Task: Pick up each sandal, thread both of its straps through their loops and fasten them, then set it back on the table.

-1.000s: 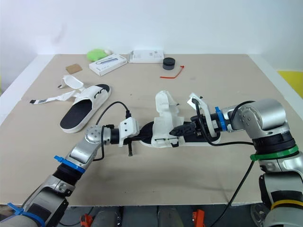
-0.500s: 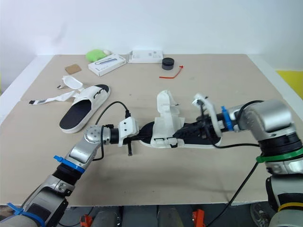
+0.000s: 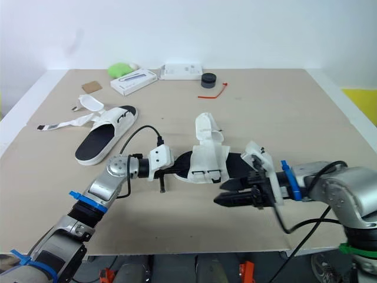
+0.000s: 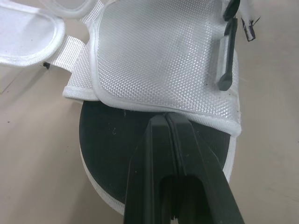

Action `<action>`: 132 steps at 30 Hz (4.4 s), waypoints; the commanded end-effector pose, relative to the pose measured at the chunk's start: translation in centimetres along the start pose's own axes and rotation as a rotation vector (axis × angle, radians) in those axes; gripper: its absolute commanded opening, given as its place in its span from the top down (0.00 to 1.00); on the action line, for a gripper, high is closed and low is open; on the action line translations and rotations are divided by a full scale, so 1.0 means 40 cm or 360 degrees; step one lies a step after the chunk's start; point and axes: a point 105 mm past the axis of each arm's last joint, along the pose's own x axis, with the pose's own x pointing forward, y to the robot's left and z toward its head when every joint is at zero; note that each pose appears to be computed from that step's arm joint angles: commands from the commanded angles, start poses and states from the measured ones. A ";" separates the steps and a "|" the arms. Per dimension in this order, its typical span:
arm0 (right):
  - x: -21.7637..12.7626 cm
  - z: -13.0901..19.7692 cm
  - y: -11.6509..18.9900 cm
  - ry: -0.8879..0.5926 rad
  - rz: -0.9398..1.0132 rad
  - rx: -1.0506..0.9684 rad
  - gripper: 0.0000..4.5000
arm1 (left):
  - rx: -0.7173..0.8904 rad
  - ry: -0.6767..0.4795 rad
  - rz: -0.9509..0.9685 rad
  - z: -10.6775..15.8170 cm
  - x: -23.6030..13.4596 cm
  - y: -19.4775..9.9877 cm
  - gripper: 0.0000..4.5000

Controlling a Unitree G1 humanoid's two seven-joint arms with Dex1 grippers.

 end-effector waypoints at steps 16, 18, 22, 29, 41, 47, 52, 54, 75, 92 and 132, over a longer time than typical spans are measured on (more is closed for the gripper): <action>-0.001 0.050 -0.018 -0.0144 -0.0151 -0.0108 0.32 | 0.0019 0.0016 -0.0062 -0.002 0.006 -0.012 1.00; 0.009 0.050 -0.017 -0.0149 -0.0142 -0.0101 0.32 | 0.0020 0.0017 -0.0062 -0.002 0.005 -0.011 1.00; 0.035 0.047 -0.017 -0.0159 -0.0124 -0.0077 0.32 | 0.0025 0.0019 -0.0056 -0.001 0.004 -0.007 1.00; 0.053 0.044 -0.012 -0.0163 -0.0086 -0.0044 0.32 | 0.0035 0.0026 -0.0049 0.000 0.003 -0.001 1.00; 0.071 0.033 0.007 -0.0150 0.0021 0.0007 0.99 | 0.0045 0.0026 -0.0043 -0.001 0.004 0.002 1.00; 0.025 0.038 0.096 -0.0162 0.0327 -0.0053 0.99 | 0.0047 0.0031 -0.0044 -0.003 0.001 0.004 1.00; 0.015 0.029 0.122 -0.0118 0.0394 -0.0083 0.99 | 0.0047 0.0027 -0.0048 -0.001 0.005 0.002 1.00; 0.010 0.032 0.145 -0.0131 0.0469 -0.0097 0.99 | 0.0046 0.0022 -0.0054 0.000 0.008 0.000 1.00; 0.041 -0.065 -0.019 0.0222 -0.0093 -0.0357 0.99 | 0.0033 -0.0014 -0.0029 0.012 0.009 -0.003 1.00; 0.033 -0.029 -0.001 0.0150 0.0151 -0.0293 0.99 | 0.0072 -0.0042 0.0055 0.047 -0.004 0.016 1.00; -0.017 0.231 -0.044 -0.0611 0.0003 -0.0009 0.99 | 0.0211 0.0212 -0.0140 -0.029 -0.036 -0.015 1.00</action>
